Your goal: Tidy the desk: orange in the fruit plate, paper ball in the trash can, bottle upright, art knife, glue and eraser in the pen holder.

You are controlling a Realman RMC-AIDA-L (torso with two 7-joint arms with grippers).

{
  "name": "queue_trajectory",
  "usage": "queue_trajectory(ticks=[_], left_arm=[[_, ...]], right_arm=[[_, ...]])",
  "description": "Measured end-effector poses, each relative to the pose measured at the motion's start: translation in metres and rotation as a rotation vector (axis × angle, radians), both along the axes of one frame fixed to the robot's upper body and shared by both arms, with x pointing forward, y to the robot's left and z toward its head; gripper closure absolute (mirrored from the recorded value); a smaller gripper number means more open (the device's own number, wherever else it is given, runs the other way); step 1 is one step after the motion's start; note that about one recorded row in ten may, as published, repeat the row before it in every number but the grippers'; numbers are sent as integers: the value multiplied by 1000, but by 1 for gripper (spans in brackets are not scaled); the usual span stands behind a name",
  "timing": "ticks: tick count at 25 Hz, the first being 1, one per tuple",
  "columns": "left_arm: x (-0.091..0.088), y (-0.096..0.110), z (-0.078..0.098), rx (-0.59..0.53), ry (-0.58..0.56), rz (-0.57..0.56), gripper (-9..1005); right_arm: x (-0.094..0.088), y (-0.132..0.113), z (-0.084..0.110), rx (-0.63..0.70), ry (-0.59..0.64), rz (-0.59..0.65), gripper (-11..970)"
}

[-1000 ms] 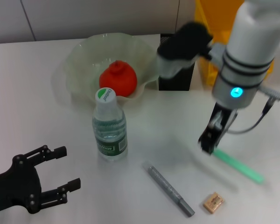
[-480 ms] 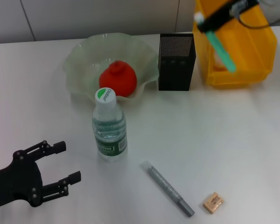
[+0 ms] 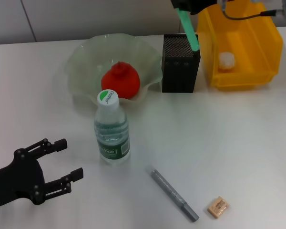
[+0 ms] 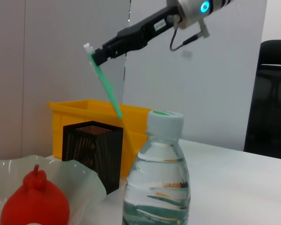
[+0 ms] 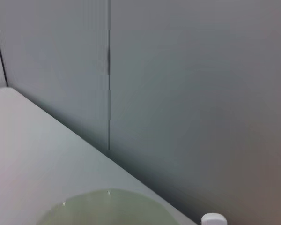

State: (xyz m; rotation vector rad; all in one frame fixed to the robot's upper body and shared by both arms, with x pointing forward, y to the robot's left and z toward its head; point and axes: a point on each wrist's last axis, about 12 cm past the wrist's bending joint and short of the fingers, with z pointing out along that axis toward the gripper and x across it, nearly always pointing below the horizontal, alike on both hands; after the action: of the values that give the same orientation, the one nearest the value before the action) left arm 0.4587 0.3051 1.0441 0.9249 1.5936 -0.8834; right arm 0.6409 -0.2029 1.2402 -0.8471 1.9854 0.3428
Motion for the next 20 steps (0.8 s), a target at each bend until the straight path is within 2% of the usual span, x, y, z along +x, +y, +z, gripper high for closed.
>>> queue_trajectory(ticks=[3, 13, 20], left_arm=[[0, -1, 1, -7, -4, -11, 197], [1, -3, 5, -31, -7, -34, 197], [1, -4, 6, -33, -7, -36, 197]], right_arm=[[4, -3, -13, 8, -28, 15, 778], [10, -6, -36, 36, -66, 29, 717], [15, -4, -49, 37, -36, 16, 674]])
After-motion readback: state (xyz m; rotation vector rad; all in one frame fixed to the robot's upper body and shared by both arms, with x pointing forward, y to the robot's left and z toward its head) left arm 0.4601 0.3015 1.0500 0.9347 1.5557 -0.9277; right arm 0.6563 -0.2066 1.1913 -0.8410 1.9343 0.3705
